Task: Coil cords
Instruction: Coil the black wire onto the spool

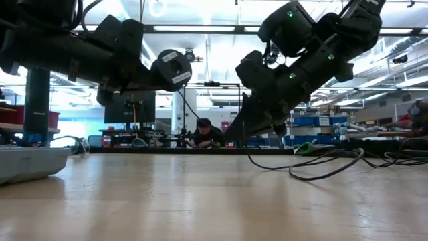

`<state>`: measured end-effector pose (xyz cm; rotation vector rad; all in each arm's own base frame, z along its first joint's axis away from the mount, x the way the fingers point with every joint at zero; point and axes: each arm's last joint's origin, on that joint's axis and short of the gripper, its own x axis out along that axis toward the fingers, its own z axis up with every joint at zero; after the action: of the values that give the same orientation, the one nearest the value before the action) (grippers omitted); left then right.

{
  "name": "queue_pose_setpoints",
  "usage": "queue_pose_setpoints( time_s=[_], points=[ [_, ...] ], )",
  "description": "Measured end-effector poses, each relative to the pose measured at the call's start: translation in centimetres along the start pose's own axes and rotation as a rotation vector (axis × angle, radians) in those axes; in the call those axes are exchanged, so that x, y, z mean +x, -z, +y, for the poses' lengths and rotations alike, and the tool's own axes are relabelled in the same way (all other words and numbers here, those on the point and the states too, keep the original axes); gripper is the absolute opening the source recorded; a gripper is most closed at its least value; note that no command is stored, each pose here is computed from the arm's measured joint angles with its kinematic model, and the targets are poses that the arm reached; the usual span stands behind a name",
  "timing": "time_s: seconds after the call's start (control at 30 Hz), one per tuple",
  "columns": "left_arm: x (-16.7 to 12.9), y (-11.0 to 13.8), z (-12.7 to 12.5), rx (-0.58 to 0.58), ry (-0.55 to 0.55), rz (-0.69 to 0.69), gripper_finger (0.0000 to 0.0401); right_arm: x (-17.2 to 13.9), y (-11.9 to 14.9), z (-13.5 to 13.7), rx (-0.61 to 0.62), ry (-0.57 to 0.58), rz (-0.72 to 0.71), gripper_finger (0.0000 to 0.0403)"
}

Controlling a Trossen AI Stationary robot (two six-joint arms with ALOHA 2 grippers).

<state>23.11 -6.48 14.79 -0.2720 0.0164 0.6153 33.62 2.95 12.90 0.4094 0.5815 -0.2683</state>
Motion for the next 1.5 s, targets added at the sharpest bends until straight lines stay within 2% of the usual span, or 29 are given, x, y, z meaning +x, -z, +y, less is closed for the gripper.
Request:
queue_pose_setpoints(
  time_s=[0.2, 0.3, 0.47, 0.63, 0.73, 0.9, 1.07, 1.23, 1.5],
  points=[
    [0.0, 0.5, 0.1, 0.045, 0.007, 0.04, 0.0, -1.6, -1.5, -1.3, 0.028, 0.123, -0.004, 0.0002],
    [0.0, 0.6, 0.2, 0.062, 0.008, 0.053, 0.0, -3.2, -2.8, -1.8, 0.033, 0.148, -0.016, 0.0001],
    [0.0, 0.7, 0.3, 0.072, 0.006, 0.061, 0.0, -5.6, -5.6, -1.5, 0.018, 0.109, -0.121, 0.0001],
    [0.1, 0.8, 0.4, 0.054, 0.001, 0.067, 0.0, -6.8, -9.1, 0.0, -0.03, 0.055, -0.22, 0.0001],
    [0.2, 0.8, 0.5, 0.048, 0.0, 0.075, 0.0, -6.5, -11.1, 1.2, -0.077, 0.013, -0.251, 0.0],
    [0.4, 0.9, 0.6, 0.039, -0.011, 0.086, 0.0, -4.6, -13.0, 3.5, -0.164, -0.018, -0.21, 0.0],
    [0.4, 1.0, 0.6, 0.027, -0.021, 0.086, 0.0, -1.8, -13.4, 6.2, -0.258, -0.065, -0.179, 0.0],
    [0.4, 1.0, 0.6, 0.027, -0.023, 0.084, 0.0, 0.8, -12.6, 8.0, -0.304, -0.097, -0.133, 0.0],
    [0.4, 0.8, 0.5, 0.006, -0.007, 0.074, 0.0, 3.9, -9.2, 7.8, -0.34, -0.041, 0.03, 0.0004]
  ],
)
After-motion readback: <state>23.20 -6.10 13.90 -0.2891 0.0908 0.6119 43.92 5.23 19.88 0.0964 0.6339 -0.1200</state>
